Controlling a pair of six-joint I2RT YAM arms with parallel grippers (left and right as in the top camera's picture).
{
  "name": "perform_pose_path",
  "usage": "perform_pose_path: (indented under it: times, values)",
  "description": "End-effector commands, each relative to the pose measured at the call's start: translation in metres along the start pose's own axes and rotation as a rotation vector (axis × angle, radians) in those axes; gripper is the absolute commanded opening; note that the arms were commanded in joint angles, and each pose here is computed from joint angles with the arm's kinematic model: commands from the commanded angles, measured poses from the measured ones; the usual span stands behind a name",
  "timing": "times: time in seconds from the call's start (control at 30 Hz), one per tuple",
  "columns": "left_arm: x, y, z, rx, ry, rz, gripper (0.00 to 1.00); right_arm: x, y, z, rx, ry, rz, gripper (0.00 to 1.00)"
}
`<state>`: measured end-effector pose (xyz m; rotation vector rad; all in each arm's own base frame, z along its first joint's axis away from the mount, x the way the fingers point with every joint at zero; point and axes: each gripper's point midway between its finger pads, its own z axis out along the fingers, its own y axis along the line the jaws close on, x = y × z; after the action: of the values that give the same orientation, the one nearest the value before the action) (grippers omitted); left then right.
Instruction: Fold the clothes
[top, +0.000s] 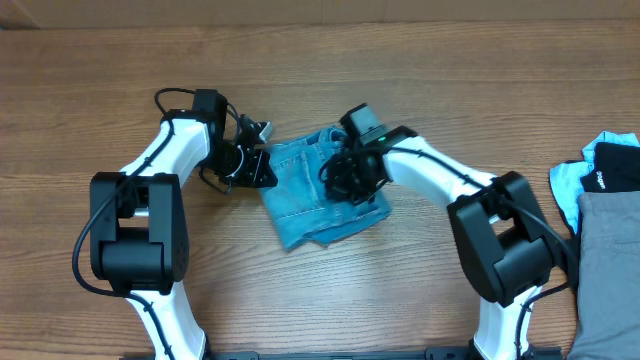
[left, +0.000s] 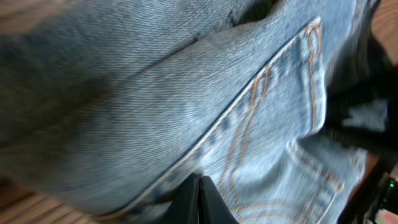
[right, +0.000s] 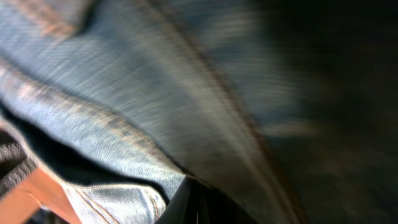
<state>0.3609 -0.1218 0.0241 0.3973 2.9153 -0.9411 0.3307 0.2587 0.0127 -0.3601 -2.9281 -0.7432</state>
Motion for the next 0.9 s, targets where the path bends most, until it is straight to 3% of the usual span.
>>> perform_pose_path:
  times: [0.0,0.17,0.3,0.5,0.87]
  values:
    - [0.005,0.007,0.005,-0.023,0.016,-0.022,0.05,-0.022,-0.055,-0.007,0.132,-0.051,0.096,0.04]
    - [-0.003,-0.001,0.000,0.014,-0.008,-0.044,0.05,-0.006,0.001,-0.038,-0.151,0.015,-0.284,0.05]
    - [-0.022,-0.031,-0.016,0.143,-0.049,-0.028,0.04,0.010,0.027,-0.079,-0.238,-0.021,-0.390,0.05]
    - [-0.044,-0.075,-0.030,0.304,-0.110,0.073,0.04,0.023,0.026,-0.104,-0.208,-0.035,-0.331,0.04]
    - [-0.018,-0.063,0.019,0.048,0.028,0.158,0.06,0.022,-0.023,-0.030,-0.123,-0.003,-0.103,0.04]
